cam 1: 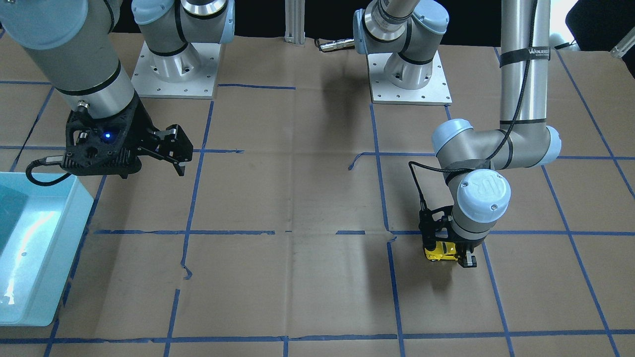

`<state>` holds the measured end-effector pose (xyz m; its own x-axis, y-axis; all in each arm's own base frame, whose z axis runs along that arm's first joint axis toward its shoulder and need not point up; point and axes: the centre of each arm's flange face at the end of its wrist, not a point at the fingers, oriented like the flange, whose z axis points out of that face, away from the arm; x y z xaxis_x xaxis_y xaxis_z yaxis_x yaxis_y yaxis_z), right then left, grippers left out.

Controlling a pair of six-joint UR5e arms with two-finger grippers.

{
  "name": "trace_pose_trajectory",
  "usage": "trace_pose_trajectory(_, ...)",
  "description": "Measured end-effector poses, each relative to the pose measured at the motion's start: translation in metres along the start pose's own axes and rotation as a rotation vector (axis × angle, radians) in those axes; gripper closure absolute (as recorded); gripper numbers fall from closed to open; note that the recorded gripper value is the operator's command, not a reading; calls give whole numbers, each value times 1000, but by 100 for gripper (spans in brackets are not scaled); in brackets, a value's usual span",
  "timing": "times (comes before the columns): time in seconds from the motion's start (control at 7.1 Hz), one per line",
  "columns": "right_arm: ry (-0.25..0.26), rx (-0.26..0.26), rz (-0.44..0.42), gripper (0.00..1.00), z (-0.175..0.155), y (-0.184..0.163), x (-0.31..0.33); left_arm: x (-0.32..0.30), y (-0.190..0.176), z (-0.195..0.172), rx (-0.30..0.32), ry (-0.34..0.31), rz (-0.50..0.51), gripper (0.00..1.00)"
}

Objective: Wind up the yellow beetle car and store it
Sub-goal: 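Release the car and lift the left gripper away, then raise the left gripper while the car rolls toward the blue bin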

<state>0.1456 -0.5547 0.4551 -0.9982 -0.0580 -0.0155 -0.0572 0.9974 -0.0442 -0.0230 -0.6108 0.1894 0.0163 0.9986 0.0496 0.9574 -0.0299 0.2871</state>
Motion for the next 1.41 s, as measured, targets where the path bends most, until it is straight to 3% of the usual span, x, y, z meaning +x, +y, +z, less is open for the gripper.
trace_pose_trajectory(0.56,-1,0,1,2,0,0,0,-9,22,-23,21,-47,-16,25)
trace_pose_trajectory(1.13,-1,0,0,2,0,0,0,-9,30,-44,23,-81,-27,23)
trace_pose_trajectory(1.41,0,0,-1,2,0,0,0,-4,30,-64,61,-94,-27,23)
